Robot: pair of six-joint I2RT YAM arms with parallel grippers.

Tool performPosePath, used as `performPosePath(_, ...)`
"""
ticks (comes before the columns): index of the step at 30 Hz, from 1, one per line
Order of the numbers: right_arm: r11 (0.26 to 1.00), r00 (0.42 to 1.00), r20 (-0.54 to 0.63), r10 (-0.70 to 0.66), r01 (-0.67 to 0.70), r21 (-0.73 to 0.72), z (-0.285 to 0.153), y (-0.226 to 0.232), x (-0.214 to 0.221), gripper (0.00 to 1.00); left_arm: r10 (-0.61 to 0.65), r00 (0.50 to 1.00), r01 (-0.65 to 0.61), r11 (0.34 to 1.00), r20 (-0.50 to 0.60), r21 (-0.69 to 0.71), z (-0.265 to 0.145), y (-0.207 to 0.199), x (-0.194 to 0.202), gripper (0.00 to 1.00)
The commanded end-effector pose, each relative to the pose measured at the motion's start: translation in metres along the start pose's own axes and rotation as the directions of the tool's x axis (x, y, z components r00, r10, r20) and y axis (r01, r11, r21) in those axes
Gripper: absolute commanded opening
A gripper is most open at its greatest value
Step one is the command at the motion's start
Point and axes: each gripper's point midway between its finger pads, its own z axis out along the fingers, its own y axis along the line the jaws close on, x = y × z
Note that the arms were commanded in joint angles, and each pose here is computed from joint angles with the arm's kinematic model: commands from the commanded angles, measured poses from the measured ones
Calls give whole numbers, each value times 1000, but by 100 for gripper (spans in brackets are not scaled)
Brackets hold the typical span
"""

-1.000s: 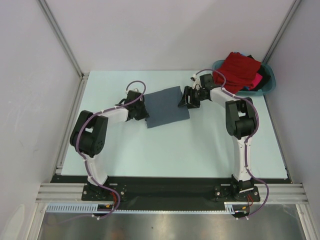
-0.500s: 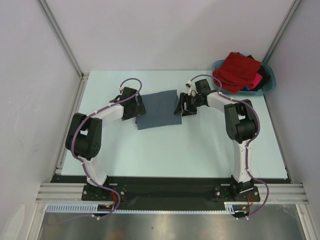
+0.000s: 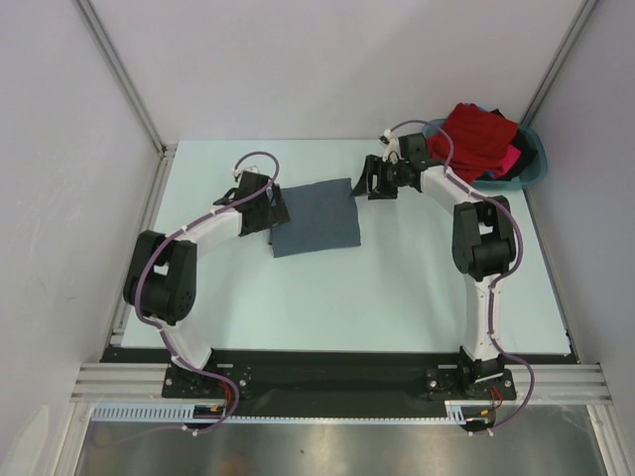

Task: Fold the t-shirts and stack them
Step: Fold the tshirt

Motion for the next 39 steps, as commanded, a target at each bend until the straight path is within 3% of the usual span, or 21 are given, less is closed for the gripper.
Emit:
performPosePath(1, 999, 999, 35, -31, 32, -17, 11, -2, -18, 72, -21, 999, 19, 996, 32, 85, 3, -20, -3, 100)
performPosePath(15, 991, 1000, -12, 5, -6, -137, 60, -17, -22, 71, -21, 999, 16, 992, 34, 128, 45, -50, -26, 100)
performPosePath(18, 982, 999, -38, 18, -24, -187, 65, -12, -14, 66, -20, 1000, 17, 991, 20, 132, 50, -50, -22, 100)
performPosePath(24, 980, 995, -91, 35, -52, -192, 72, -11, 6, 41, -15, 1000, 14, 992, 9, 125, 52, -47, -16, 100)
performPosePath(25, 980, 995, -93, 36, -53, -194, 72, -13, 7, 26, -14, 1000, 12, 992, 9, 125, 52, -47, -16, 100)
performPosePath(29, 967, 996, -77, 45, -63, -246, 69, -12, 4, 0, -15, 1000, 15, 991, 5, 131, 53, -46, -14, 100)
performPosePath(35, 921, 998, -34, 55, -64, -385, 52, 1, -11, 3, -19, 1000, 18, 991, 4, 134, 53, -42, -14, 100)
performPosePath(36, 921, 998, -12, 68, -67, -384, 44, -1, -18, 30, -18, 1000, 17, 990, 8, 142, 52, -43, -16, 100)
performPosePath(38, 920, 997, 6, 78, -70, -386, 37, -4, -17, 49, -21, 1000, 19, 990, 13, 141, 48, -39, -16, 100)
performPosePath(39, 928, 997, 23, 76, -62, -367, 32, -10, -19, 64, -22, 999, 19, 990, 23, 142, 45, -39, -18, 100)
